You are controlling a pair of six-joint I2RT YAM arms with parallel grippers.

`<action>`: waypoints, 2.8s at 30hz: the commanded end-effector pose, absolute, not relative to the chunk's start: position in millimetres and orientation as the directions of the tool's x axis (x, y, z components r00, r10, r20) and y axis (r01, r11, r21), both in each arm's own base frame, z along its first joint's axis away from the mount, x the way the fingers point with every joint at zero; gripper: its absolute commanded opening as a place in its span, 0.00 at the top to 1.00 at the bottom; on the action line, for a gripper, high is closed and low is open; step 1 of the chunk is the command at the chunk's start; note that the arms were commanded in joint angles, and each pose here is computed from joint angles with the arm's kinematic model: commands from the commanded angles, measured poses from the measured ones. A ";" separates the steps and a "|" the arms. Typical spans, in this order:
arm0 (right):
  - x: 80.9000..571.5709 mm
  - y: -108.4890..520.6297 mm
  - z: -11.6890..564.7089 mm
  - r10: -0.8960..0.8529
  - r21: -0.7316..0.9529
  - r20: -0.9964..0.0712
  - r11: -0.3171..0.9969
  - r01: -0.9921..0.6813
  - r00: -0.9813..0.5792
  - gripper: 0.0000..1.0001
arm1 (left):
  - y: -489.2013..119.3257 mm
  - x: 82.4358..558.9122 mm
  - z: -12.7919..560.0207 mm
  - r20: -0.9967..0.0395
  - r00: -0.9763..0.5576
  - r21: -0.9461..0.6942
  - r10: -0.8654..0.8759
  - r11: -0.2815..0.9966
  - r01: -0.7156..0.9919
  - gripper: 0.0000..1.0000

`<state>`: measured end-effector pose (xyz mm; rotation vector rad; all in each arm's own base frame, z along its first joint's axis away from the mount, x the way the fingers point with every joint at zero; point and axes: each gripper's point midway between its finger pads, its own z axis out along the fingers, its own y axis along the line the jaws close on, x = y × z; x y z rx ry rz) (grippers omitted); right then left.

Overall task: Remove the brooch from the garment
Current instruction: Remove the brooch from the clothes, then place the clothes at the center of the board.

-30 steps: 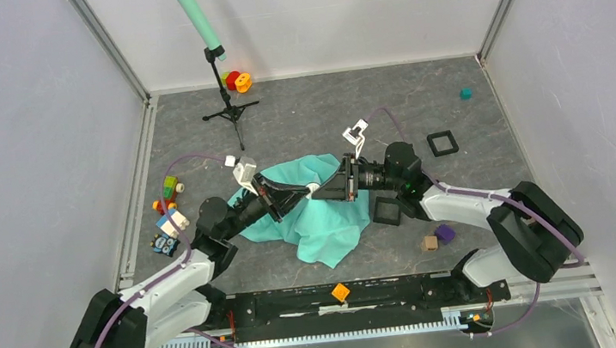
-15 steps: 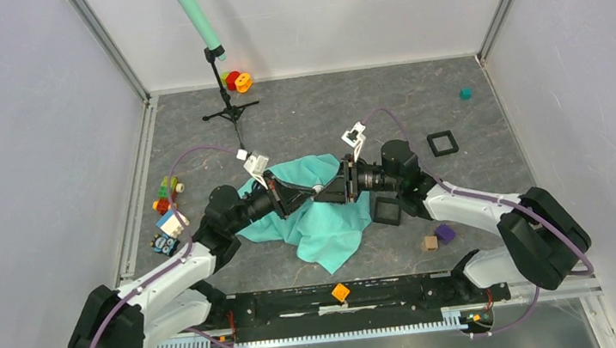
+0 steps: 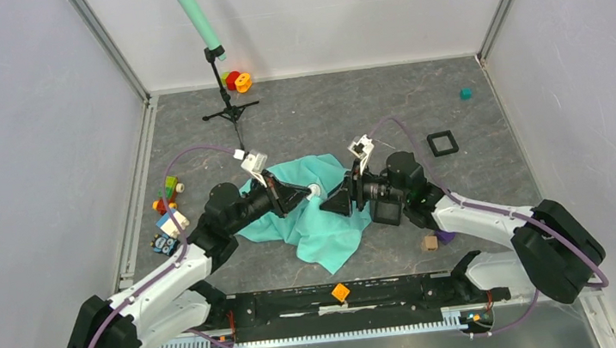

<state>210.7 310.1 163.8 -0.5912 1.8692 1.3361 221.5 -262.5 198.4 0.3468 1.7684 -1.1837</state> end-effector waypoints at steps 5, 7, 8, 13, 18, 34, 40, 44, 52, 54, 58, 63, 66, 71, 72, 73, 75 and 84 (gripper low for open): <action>220.5 314.7 166.2 0.040 0.538 -0.823 0.377 -0.754 -0.567 0.89 | -259.8 232.4 208.6 -0.860 -0.458 -0.501 -0.223 0.539 0.677 0.98; 231.5 315.8 172.1 0.051 0.527 -0.827 0.413 -0.743 -0.559 1.00 | -259.9 232.4 201.4 -0.857 -0.476 -0.500 -0.200 0.550 0.669 0.98; 237.4 316.5 176.6 0.054 0.517 -0.833 0.430 -0.740 -0.550 1.00 | -259.0 232.5 195.9 -0.853 -0.487 -0.501 -0.188 0.560 0.660 0.98; 275.2 308.0 191.8 0.070 0.437 -0.869 0.570 -0.696 -0.489 1.00 | -253.6 241.9 170.9 -0.823 -0.549 -0.505 -0.148 0.633 0.586 0.98; 308.8 287.1 193.9 0.066 0.385 -0.878 0.685 -0.618 -0.474 1.00 | -243.5 257.1 158.1 -0.778 -0.605 -0.534 -0.168 0.683 0.498 0.98; 401.0 306.4 290.2 0.016 0.235 -0.937 0.767 -0.597 -0.348 1.00 | -202.3 264.9 209.8 -0.759 -0.561 -0.599 -0.329 0.691 0.405 0.98; 385.2 298.0 264.9 -0.021 0.260 -0.899 0.779 -0.571 -0.438 1.00 | -205.5 252.7 231.8 -0.766 -0.549 -0.610 -0.335 0.647 0.457 0.98; 349.8 295.0 206.6 -0.082 0.309 -0.845 0.731 -0.608 -0.528 0.58 | -212.9 244.1 235.2 -0.748 -0.566 -0.644 -0.347 0.588 0.490 0.98; 280.0 263.1 208.1 -0.031 0.308 -0.901 0.655 -0.690 -0.433 0.16 | -235.0 227.5 243.1 -0.651 -0.654 -0.757 -0.386 0.399 0.518 0.98; 265.4 262.1 208.3 -0.034 0.310 -0.908 0.616 -0.724 -0.418 0.13 | -236.5 224.1 243.8 -0.639 -0.663 -0.768 -0.391 0.375 0.519 0.98; 240.2 267.5 218.8 0.064 0.362 -0.921 0.510 -0.781 -0.385 0.16 | -238.5 218.6 249.2 -0.606 -0.676 -0.796 -0.420 0.316 0.517 0.98; 208.8 280.3 248.6 0.266 0.471 -0.876 0.294 -0.832 -0.402 0.28 | -242.6 208.1 266.5 -0.562 -0.690 -0.818 -0.456 0.184 0.545 0.98; 203.3 285.4 253.5 0.293 0.467 -0.872 0.260 -0.845 -0.392 0.29 | -243.4 203.8 273.1 -0.577 -0.679 -0.802 -0.454 0.155 0.577 0.96; 194.2 297.8 257.7 0.312 0.474 -0.860 0.192 -0.859 -0.405 0.29 | -241.6 201.3 277.2 -0.595 -0.655 -0.782 -0.465 0.148 0.606 0.95; 193.0 299.8 259.4 0.320 0.474 -0.857 0.181 -0.862 -0.404 0.29 | -241.2 202.0 277.3 -0.594 -0.653 -0.783 -0.470 0.150 0.604 0.98; 191.6 301.9 262.0 0.327 0.471 -0.856 0.172 -0.865 -0.401 0.29 | -240.7 202.7 276.6 -0.594 -0.651 -0.783 -0.473 0.155 0.602 0.98; 192.1 306.9 264.6 0.331 0.470 -0.855 0.166 -0.867 -0.400 0.30 | -240.5 202.4 277.7 -0.594 -0.650 -0.782 -0.475 0.152 0.604 0.98; 197.6 326.0 273.7 0.336 0.462 -0.854 0.140 -0.876 -0.397 0.32 | -239.1 204.8 274.5 -0.586 -0.648 -0.789 -0.487 0.161 0.592 0.97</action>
